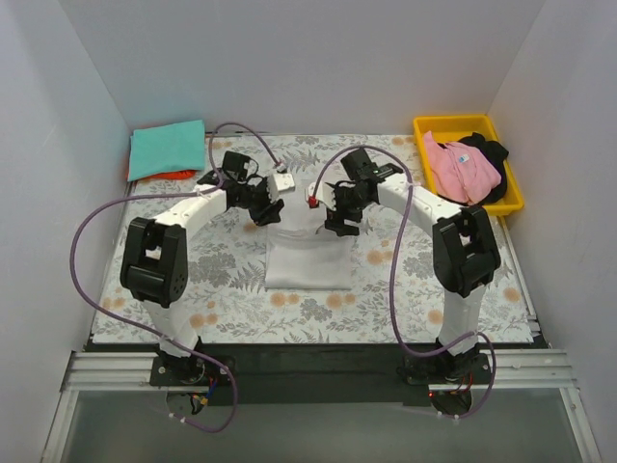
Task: Fold and stack the t-shirts
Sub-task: Fold the tshirt
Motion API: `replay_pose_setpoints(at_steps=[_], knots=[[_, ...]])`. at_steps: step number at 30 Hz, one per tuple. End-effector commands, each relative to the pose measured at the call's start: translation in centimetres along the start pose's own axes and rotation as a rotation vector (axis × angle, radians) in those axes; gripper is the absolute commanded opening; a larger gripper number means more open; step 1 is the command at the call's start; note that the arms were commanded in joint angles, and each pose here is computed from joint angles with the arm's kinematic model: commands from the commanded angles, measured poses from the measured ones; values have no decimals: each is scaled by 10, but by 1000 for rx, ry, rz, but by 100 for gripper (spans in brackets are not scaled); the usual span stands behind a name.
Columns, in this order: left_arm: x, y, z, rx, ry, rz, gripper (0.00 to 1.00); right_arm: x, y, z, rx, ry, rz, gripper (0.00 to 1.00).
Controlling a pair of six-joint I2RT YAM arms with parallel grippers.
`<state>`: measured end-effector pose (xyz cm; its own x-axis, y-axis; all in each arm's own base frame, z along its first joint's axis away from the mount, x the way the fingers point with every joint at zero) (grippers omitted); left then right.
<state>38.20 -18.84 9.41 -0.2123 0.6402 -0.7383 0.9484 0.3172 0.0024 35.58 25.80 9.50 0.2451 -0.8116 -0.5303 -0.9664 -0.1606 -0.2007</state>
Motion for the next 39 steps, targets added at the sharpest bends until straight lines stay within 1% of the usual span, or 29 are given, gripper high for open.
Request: replay_pose_setpoints(at_steps=[1,2,3,4,5,6,7,8,9,10,11,12,14,15,17,18,19,22,24,28,33,36,39], knots=[[-46,9,-47,-61,-116,-44,44,-37,-26,-64,173,-61,-39,86],[-53,5,-61,-74,-139,-51,47,-40,-22,-70,178,-70,-23,86],[-54,-2,-65,-66,-150,-61,48,-48,-19,-84,204,-90,-31,85],[-43,-17,-64,-35,-138,-92,49,-45,-9,-84,191,-89,-18,85],[-50,-28,-77,-39,-169,-69,50,-47,-3,-86,186,-95,-14,82],[-49,-39,-79,-21,-179,-73,51,-53,4,-96,194,-114,-19,79],[-47,-52,-80,11,-199,-79,52,-51,19,-89,163,-108,-15,76],[-42,-69,-80,32,-198,-79,52,-53,26,-88,153,-113,-19,67],[-37,-79,-79,49,-194,-85,52,-57,35,-90,145,-125,-23,63],[-36,-89,-77,79,-202,-79,52,-62,46,-84,121,-131,-24,60],[-25,-101,-74,100,-198,-69,52,-57,59,-76,87,-121,-14,56],[-22,-107,-73,110,-201,-58,52,-58,65,-74,80,-123,-18,51],[-19,-117,-69,108,-216,-1,52,-55,82,-57,50,-117,-9,46],[-5,-125,-63,125,-194,1,51,-54,86,-52,44,-118,-6,45],[4,-138,-54,141,-169,51,51,-53,92,-40,45,-116,-27,45],[20,-144,-47,143,-132,76,51,-42,102,-29,23,-85,-22,43],[22,-148,-43,142,-123,113,51,-40,107,-23,11,-79,-28,42],[37,-150,-33,122,-94,146,51,-31,119,-6,-16,-65,-19,41],[44,-151,-28,124,-73,148,51,-28,121,2,-8,-60,-22,40],[61,-155,-19,128,-32,169,51,-13,137,22,-33,-16,-12,40],[82,-159,-13,132,25,171,50,5,152,35,-55,30,-23,40],[88,-160,-11,136,47,164,49,13,157,39,-53,54,-37,41],[93,-161,-10,136,70,162,44,19,157,39,-43,78,-38,42]])
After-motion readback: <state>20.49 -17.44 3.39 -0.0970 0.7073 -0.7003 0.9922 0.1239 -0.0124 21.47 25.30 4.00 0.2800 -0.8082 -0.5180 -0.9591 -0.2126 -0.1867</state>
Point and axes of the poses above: each gripper's point midway between its finger pads, its own z axis out along the fingers, its own y axis along the line the jaws close on, x = y × z, the point moved 2 cm from there along -z, back along the fingers, and after that the axes turned 6 degrees about -z, right-handed, at the moved point
